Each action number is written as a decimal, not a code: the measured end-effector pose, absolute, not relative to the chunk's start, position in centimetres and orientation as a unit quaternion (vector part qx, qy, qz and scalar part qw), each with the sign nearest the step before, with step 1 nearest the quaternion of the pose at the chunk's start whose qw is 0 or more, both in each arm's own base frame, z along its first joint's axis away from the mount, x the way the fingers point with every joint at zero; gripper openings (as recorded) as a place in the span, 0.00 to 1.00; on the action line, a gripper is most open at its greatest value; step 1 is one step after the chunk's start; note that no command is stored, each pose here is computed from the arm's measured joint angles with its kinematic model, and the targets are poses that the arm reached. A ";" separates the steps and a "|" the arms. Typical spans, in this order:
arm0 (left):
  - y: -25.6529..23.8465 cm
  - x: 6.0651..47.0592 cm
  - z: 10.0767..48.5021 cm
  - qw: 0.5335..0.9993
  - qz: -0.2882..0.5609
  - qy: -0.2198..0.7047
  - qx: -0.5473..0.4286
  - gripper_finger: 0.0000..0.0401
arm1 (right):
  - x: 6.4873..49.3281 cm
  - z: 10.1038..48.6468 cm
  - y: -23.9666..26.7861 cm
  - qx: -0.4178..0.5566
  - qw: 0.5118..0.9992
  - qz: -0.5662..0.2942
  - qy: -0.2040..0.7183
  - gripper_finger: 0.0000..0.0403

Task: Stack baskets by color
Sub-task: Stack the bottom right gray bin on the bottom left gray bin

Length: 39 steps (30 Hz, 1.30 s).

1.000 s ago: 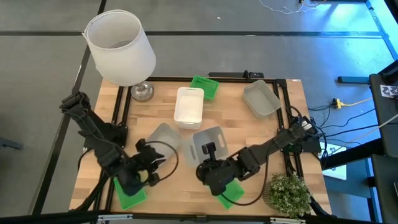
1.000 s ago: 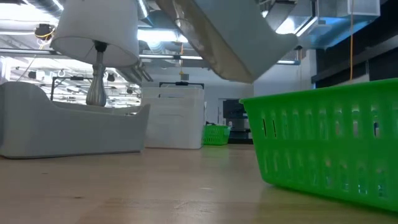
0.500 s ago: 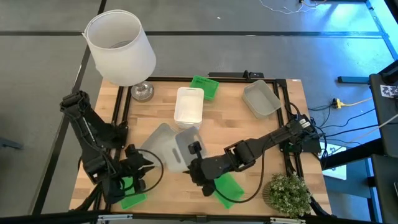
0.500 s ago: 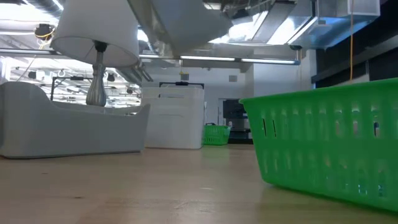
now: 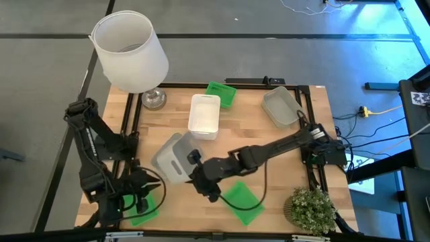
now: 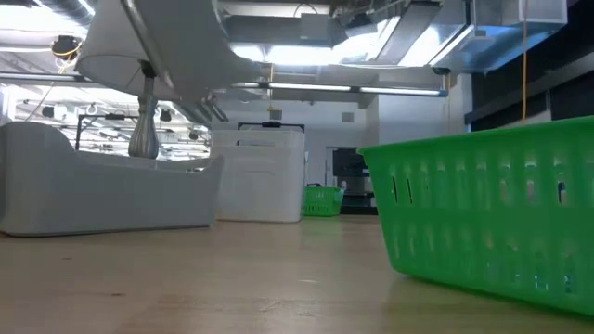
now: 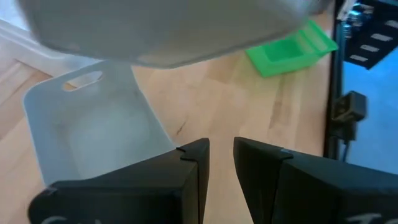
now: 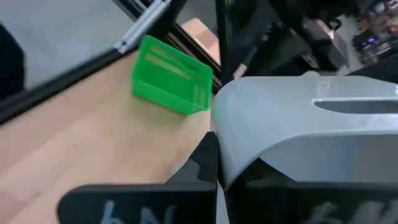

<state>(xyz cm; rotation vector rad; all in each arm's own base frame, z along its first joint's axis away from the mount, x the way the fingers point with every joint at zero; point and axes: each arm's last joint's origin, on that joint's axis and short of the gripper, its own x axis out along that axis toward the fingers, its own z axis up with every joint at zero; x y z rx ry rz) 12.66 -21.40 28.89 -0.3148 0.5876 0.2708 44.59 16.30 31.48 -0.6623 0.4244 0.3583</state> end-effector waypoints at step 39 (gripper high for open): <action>-22.4 10.5 28.9 0.940 0.107 0.274 -0.172 0.16 | 46.3 24.3 12.8 -0.235 0.866 0.218 0.385 0.00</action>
